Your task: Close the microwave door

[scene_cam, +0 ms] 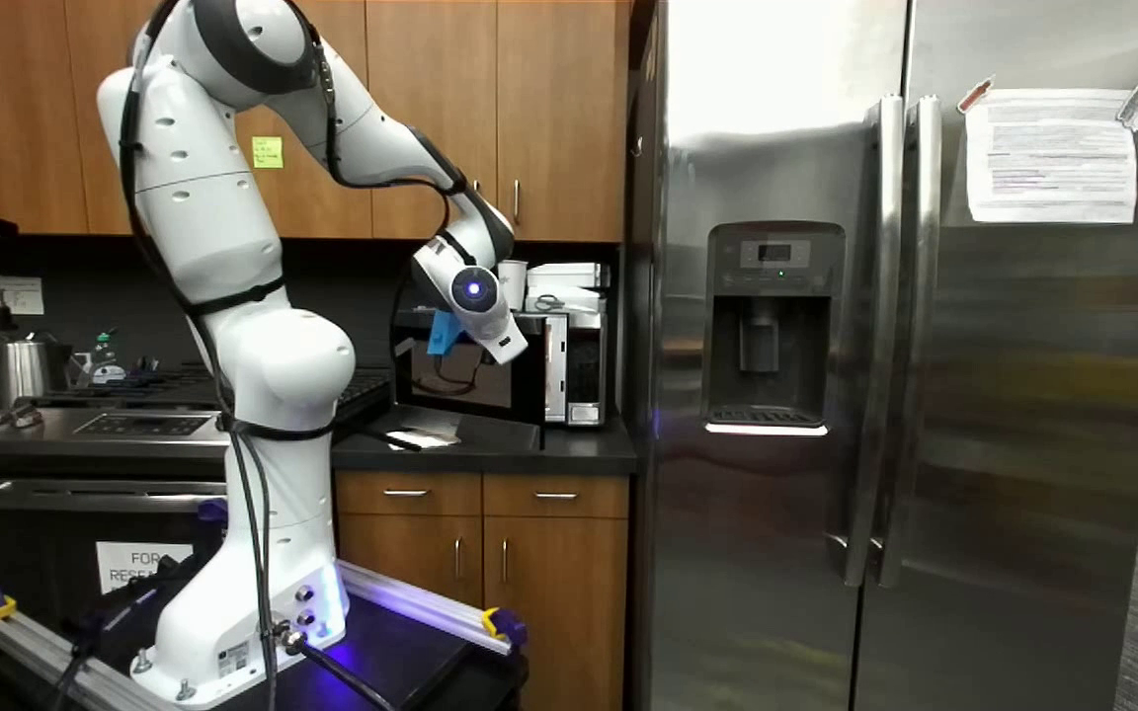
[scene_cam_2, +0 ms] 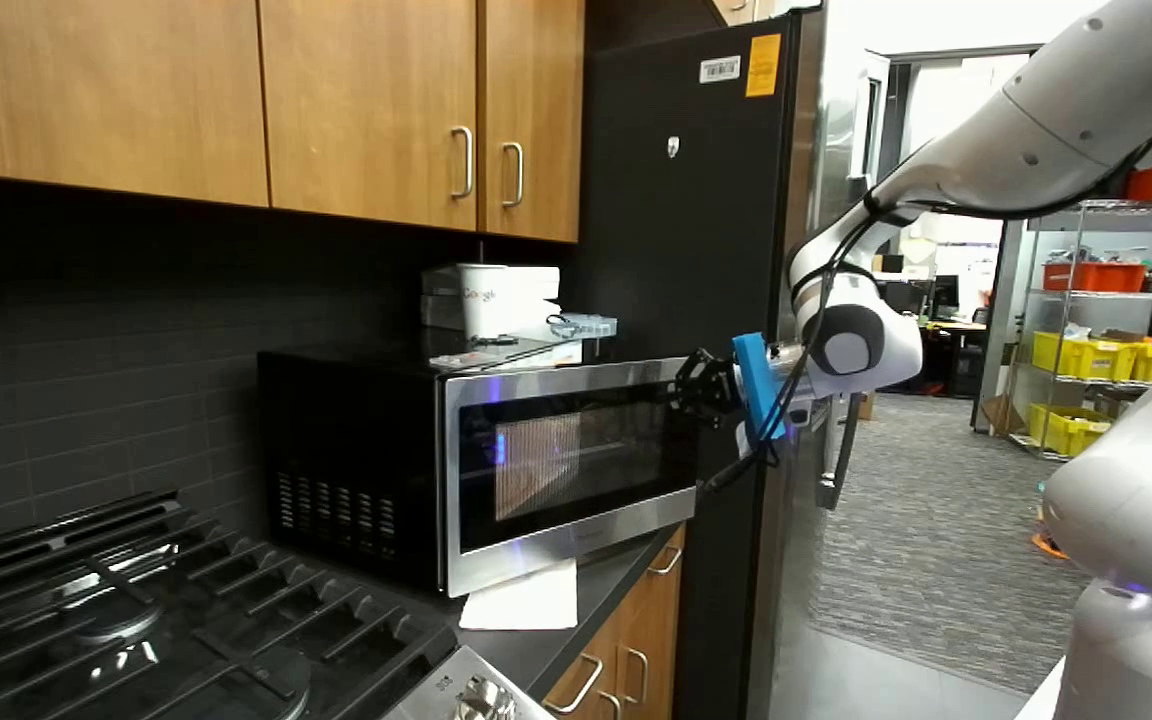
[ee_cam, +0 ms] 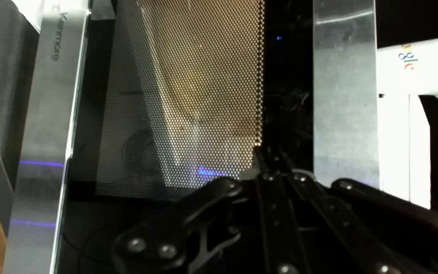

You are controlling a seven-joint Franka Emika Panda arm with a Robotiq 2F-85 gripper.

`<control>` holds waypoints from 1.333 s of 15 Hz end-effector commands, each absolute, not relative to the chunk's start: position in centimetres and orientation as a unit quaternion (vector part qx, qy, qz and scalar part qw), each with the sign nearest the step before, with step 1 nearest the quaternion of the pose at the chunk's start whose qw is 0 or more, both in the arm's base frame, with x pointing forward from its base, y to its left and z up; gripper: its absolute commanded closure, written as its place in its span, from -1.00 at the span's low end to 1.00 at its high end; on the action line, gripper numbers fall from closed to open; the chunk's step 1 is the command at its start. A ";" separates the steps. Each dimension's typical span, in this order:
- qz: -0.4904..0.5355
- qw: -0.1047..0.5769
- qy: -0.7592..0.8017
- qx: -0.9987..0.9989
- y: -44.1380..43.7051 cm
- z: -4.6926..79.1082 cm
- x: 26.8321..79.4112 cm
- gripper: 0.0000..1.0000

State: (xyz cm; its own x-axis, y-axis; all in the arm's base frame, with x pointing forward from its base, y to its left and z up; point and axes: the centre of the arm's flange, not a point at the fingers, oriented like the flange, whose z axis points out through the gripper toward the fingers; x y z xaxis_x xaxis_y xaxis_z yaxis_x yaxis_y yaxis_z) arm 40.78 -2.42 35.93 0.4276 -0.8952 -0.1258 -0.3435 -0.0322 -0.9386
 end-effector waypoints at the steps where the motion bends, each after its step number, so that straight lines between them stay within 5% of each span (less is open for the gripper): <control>1: -0.291 0.502 0.484 -0.655 -2.8 36.9 42.7 1.00; 20: -0.264 0.540 0.502 -0.622 1.8 39.2 54.7 1.00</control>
State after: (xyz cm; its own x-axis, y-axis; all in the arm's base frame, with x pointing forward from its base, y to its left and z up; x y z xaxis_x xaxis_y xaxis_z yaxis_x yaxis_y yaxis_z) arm 51.96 1.37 38.58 0.3704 -0.9052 -0.2084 -0.3356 0.0788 -0.9387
